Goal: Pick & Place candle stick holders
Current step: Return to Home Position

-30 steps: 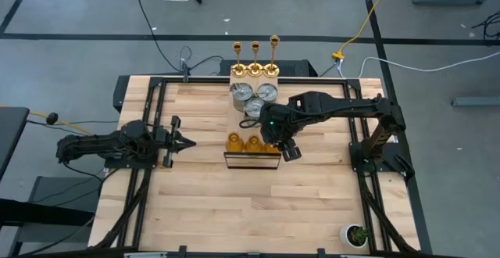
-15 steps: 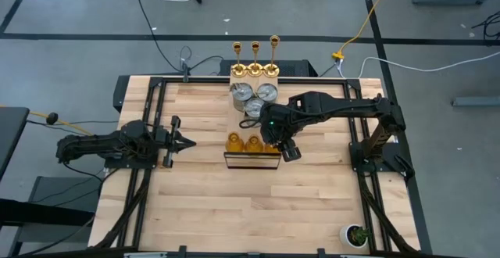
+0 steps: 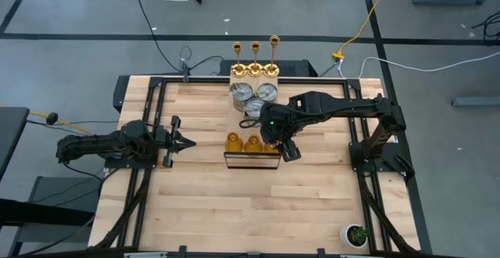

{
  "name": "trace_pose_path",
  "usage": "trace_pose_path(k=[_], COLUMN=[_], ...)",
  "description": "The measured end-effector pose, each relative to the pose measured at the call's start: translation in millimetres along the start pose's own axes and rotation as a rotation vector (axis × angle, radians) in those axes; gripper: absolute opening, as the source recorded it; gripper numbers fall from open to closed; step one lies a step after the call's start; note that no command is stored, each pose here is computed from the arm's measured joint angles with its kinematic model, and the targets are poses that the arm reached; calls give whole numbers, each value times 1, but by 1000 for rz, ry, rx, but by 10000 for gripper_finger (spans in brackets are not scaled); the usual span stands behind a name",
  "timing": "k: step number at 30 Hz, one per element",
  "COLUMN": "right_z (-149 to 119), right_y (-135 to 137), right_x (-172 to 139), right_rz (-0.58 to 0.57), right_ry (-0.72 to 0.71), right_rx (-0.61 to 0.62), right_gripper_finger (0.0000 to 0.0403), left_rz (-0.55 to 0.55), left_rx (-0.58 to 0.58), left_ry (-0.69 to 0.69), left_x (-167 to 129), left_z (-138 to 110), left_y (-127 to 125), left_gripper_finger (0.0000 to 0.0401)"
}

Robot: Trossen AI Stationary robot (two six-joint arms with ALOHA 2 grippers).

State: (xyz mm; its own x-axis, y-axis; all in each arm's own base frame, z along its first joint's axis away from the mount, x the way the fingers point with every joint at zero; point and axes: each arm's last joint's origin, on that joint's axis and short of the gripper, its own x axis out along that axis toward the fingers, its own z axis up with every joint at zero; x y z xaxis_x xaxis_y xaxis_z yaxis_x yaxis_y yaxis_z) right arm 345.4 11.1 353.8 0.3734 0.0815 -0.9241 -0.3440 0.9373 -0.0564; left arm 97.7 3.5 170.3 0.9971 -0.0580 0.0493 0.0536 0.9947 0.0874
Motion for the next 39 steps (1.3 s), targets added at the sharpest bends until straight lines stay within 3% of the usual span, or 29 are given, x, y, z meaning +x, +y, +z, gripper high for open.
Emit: trace_pose_path(k=[17,27,33,39], right_z=[-12,-28,-45,-65], right_y=[7,10,15,21], right_x=[-41,-49,-36,-27], right_rz=[-48,-131,-117,-133], right_ry=[-99,-43,12,-53], right_rx=[23,102,137,155], right_gripper_finger=[252,251,225,179], left_rz=[0,0,0,0], left_rx=[0,0,0,0], left_ry=[0,-1,-1,0], left_x=[0,0,0,0], left_z=[0,0,0,0], left_y=[0,0,0,0], left_gripper_finger=[18,18,18,18])
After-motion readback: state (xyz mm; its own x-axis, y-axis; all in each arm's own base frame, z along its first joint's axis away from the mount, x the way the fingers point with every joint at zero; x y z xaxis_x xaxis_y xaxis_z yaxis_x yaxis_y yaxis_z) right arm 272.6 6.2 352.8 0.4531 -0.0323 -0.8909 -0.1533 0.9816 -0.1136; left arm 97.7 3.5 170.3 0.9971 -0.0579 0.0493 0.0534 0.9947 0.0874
